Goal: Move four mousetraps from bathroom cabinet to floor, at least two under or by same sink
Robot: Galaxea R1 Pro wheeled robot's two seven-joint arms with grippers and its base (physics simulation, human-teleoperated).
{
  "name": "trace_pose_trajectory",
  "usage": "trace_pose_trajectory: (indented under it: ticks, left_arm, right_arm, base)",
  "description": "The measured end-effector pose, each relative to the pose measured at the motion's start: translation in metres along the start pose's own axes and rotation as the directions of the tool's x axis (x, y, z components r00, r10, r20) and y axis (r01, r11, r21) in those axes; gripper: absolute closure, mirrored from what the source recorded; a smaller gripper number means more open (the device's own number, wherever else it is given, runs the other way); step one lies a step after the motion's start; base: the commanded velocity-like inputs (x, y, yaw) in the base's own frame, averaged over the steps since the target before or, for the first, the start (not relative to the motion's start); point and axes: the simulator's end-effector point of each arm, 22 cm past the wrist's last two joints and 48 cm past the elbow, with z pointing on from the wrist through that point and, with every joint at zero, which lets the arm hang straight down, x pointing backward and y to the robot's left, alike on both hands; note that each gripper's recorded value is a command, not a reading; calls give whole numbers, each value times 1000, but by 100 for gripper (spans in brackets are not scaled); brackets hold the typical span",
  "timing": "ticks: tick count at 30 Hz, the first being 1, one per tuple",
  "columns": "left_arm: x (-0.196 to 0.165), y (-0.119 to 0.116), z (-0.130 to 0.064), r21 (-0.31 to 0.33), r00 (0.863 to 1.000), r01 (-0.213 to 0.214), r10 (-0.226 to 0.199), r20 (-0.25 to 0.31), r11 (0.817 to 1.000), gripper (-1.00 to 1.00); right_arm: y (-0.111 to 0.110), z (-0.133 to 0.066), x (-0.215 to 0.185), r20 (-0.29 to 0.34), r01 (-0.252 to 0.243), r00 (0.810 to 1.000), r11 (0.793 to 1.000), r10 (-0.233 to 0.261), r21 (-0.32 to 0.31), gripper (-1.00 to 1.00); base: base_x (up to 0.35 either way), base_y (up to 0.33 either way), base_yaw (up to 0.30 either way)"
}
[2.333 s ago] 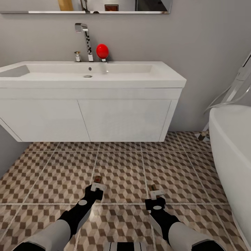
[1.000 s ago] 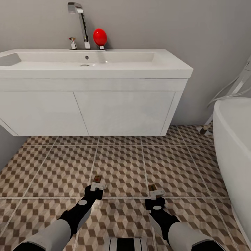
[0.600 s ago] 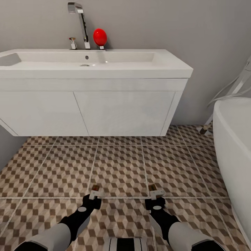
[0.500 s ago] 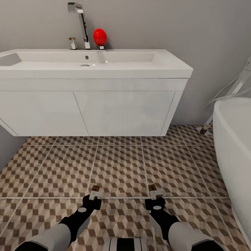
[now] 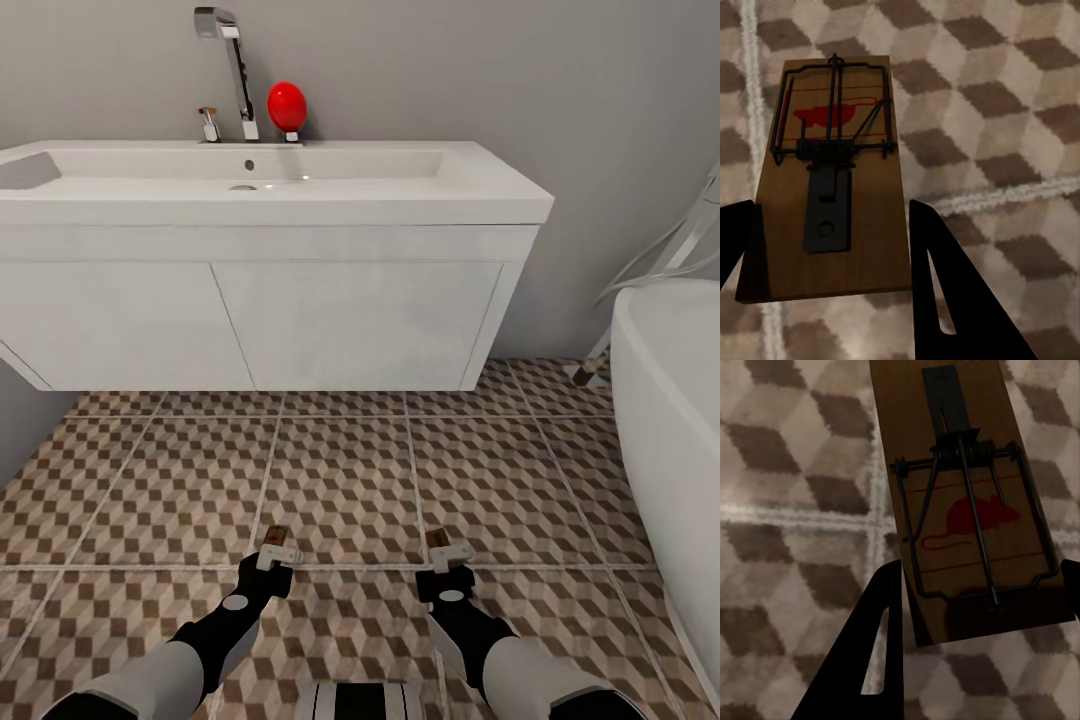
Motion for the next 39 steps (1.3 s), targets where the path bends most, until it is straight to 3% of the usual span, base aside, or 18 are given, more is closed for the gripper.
trace_pose_trajectory:
  ticks: [7, 16, 32, 39]
  left_arm:
    - [-2, -2, 0, 2, 1000, 5, -5, 4, 1000, 100]
    - [-6, -24, 0, 26, 1000, 24, -24, 7, 999, 100]
    - [32, -29, 13, 33, 998, 34, -32, -56, 999, 100]
    - [30, -28, 13, 32, 998, 36, -34, -52, 999, 100]
  right_arm:
    - [0, 0, 0, 0, 1, 1000, 1000, -1, 0, 100]
    - [0, 0, 0, -1, 2, 1000, 1000, -2, 0, 100]
    - [7, 16, 35, -64, 9, 998, 1000, -10, -9, 100]
    - [7, 16, 35, -64, 10, 998, 1000, -11, -9, 100]
  base:
    - [0, 0, 0]
    - [0, 0, 0]
    - [0, 0, 0]
    - [0, 0, 0]
